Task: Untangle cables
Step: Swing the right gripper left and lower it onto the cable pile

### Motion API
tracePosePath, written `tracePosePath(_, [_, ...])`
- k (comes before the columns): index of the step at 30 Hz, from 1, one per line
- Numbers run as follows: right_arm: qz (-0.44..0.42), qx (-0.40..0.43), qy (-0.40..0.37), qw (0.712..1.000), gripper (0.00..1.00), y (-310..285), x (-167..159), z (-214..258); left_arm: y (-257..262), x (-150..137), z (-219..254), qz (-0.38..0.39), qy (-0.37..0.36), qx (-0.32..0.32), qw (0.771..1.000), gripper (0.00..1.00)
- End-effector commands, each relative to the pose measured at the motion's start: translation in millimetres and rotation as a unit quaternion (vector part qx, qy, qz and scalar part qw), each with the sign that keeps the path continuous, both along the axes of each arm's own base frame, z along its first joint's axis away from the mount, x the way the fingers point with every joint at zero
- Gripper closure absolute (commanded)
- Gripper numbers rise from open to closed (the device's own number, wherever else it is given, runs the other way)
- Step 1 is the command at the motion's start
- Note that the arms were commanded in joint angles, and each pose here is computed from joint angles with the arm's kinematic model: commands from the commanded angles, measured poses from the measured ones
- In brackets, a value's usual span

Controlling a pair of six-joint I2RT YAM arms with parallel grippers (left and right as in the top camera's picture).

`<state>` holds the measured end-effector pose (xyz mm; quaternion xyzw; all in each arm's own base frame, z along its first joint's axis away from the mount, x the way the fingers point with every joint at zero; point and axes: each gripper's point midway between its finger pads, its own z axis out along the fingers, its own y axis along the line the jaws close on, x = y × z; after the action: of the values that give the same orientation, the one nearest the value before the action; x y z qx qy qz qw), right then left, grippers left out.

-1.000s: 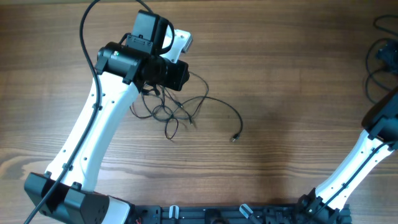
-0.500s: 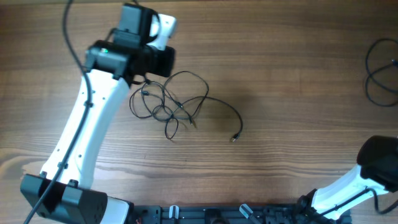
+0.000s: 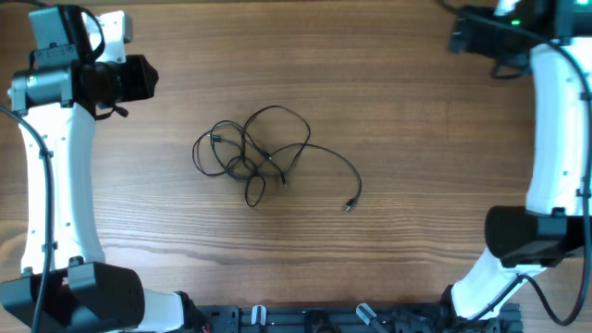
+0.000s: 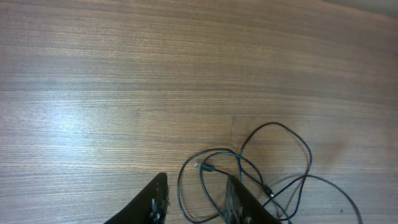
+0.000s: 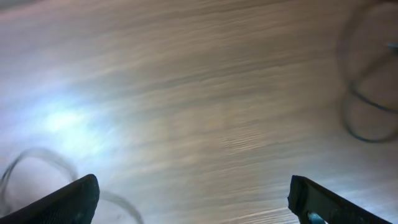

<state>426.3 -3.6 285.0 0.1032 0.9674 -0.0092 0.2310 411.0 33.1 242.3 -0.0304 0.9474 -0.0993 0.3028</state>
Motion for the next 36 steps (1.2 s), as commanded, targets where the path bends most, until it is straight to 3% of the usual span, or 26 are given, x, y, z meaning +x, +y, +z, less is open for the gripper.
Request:
tracePosePath(1, [0.129, 0.036, 0.010, 0.991, 0.00, 74, -6, -3, -6, -5, 13, -0.015, -0.016, -0.016, 1.000, 0.68])
tracePosePath(7, [0.239, 0.054, 0.029, 0.969, 0.00, 156, -26, -18, -15, -8, 11, -0.052, -0.015, -0.025, 0.998, 0.63])
tracePosePath(14, [0.309, 0.049, 0.033, 0.949, 0.00, 204, -39, -35, -16, -10, 8, -0.052, -0.006, -0.027, 0.998, 0.60])
tracePosePath(24, [0.443, 0.142, 0.048, 0.884, 0.00, 259, -62, -68, -37, -22, 10, -0.155, -0.019, -0.033, 0.987, 0.57])
tracePosePath(28, [0.452, 0.163, 0.056, 0.876, 0.00, 269, -65, -92, -50, -28, 11, -0.216, -0.032, -0.038, 0.975, 0.57])
tracePosePath(36, [0.488, 0.176, 0.049, 0.853, 0.00, 302, -79, -113, -45, -16, -19, -0.224, -0.002, -0.047, 0.974, 0.56])
